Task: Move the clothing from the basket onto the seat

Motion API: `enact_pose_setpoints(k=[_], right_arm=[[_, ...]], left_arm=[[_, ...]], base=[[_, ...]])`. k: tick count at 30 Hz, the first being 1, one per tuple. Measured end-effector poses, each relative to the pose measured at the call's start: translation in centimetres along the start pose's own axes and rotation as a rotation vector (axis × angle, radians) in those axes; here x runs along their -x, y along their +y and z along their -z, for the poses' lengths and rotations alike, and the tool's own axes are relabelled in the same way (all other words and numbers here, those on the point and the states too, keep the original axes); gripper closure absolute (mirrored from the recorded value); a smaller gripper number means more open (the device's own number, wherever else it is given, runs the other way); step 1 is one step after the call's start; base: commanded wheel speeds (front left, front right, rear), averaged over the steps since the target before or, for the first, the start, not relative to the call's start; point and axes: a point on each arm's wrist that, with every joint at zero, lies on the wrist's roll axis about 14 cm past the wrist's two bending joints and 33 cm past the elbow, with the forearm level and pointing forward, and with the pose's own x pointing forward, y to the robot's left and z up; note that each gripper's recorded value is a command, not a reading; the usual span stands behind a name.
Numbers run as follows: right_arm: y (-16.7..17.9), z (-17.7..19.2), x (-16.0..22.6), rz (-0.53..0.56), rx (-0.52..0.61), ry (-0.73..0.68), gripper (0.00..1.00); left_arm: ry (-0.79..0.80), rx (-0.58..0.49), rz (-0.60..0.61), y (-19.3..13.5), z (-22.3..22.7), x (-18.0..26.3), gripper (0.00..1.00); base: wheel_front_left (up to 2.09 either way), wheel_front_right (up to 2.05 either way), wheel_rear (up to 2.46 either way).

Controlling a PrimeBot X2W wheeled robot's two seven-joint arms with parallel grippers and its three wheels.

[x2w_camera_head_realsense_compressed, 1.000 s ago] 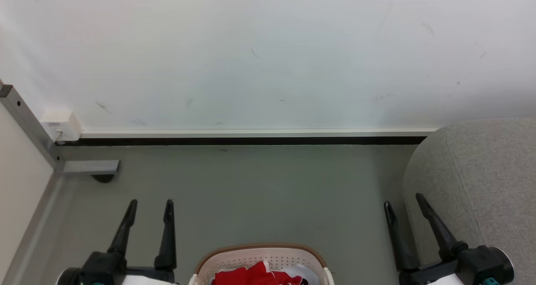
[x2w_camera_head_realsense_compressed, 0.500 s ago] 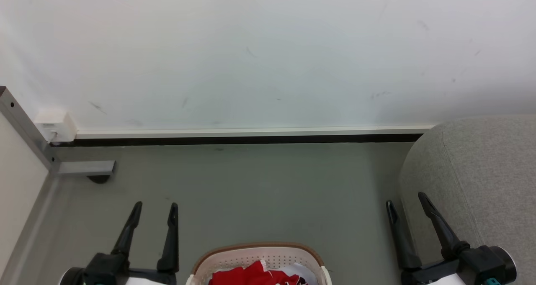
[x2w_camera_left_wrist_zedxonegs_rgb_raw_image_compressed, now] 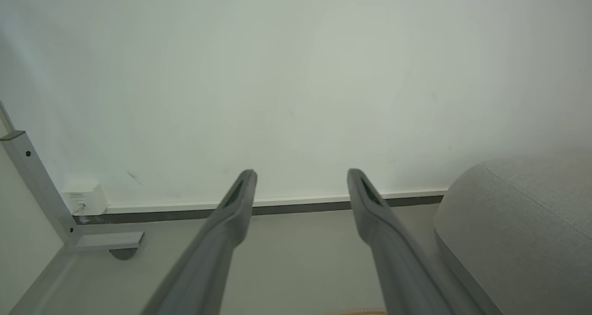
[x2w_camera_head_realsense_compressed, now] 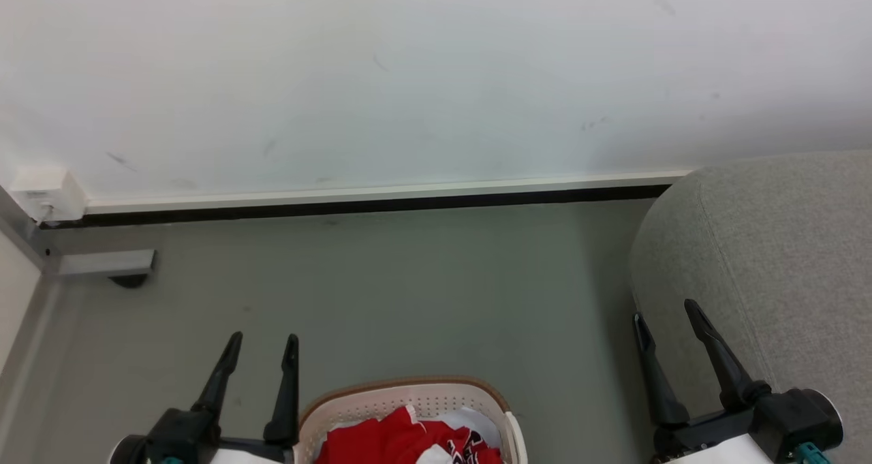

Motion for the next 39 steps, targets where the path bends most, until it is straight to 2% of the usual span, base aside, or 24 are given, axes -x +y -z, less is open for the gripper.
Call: enact_pose_setpoints(k=[11, 20, 26, 31, 39], right_arm=[[-3.8, 1.0, -0.7, 0.104, 0.002, 0.024, 0.00], [-7.2, 2.3, -1.3, 0.191, 0.008, 0.054, 0.00], [-8.6, 3.1, -2.2, 0.221, -0.003, 0.064, 0.00], [-10.2, 4.3, -2.2, 0.265, -0.008, 0.090, 0.00], [-12.8, 5.3, -1.8, 0.336, 0.001, 0.120, 0.00]], left_arm=[[0.165, 0.021, 0.131, -3.1, 6.3, -3.0, 0.00], [0.413, 0.020, 0.315, -7.2, 14.9, -4.9, 0.00], [0.612, -0.020, 0.439, -9.4, 21.2, -4.6, 0.00], [0.779, -0.043, 0.555, -11.7, 26.0, -2.6, 0.00], [0.993, -0.043, 0.702, -14.4, 31.6, 0.4, 0.00]], base=[[0.00, 0.00, 0.00], [0.00, 0.00, 0.00], [0.00, 0.00, 0.00], [0.00, 0.00, 0.00], [0.00, 0.00, 0.00]])
